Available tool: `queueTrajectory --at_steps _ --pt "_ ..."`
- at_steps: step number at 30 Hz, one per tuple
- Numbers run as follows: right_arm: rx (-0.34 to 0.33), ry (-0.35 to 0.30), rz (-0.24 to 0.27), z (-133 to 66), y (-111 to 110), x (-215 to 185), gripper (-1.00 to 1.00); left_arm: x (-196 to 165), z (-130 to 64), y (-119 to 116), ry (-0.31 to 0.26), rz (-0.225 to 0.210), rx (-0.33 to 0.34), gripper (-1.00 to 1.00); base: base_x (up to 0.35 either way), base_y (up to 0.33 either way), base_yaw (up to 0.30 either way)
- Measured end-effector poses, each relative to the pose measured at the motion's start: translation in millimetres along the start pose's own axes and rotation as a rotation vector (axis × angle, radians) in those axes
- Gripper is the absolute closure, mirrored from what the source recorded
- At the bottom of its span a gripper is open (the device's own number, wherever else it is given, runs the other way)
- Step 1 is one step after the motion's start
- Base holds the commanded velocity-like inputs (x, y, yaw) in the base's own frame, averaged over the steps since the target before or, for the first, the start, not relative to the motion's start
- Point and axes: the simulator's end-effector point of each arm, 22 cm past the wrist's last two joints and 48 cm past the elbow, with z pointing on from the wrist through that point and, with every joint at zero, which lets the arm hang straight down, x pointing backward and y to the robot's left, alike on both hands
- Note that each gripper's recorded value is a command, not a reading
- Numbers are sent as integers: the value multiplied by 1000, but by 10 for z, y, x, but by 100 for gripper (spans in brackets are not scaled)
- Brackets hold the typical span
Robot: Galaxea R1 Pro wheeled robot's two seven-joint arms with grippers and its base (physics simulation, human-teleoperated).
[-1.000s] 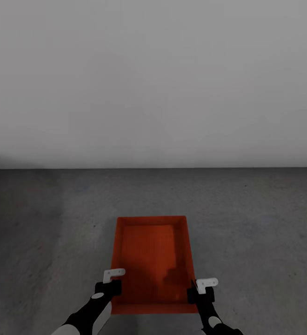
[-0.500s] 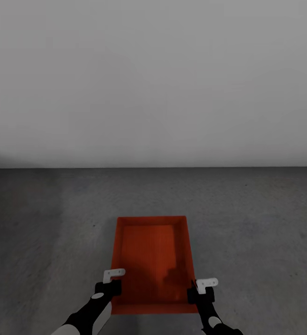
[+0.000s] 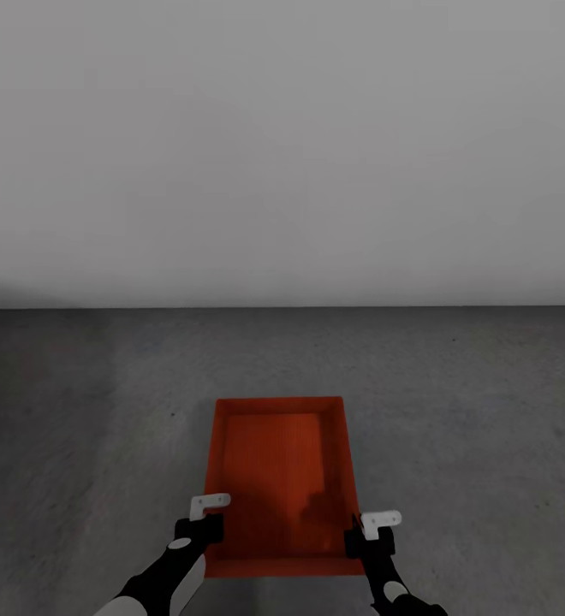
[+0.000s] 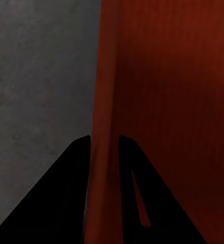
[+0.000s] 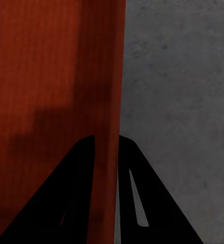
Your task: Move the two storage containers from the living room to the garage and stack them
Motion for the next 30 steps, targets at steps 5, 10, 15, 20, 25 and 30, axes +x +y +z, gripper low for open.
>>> queueTrajectory --at_steps 5,10,15,20,25,30 --pt "0 -1 0 1 0 -3 100 -5 0 0 -1 0 0 100 0 0 0" --pt "1 -1 0 0 1 -3 100 -5 0 0 -1 0 0 100 0 0 0" --pt "2 4 5 46 4 33 100 -13 43 -4 0 -2 -6 100 0 0 0" --pt "2 -4 1 40 3 32 100 6 41 -3 -8 -9 -5 100 0 0 0" --pt "2 -2 1 51 5 33 100 4 52 -2 -7 -9 -6 100 0 0 0" --pt "2 -3 0 48 4 31 100 4 48 -3 -7 -9 -6 100 0 0 0"
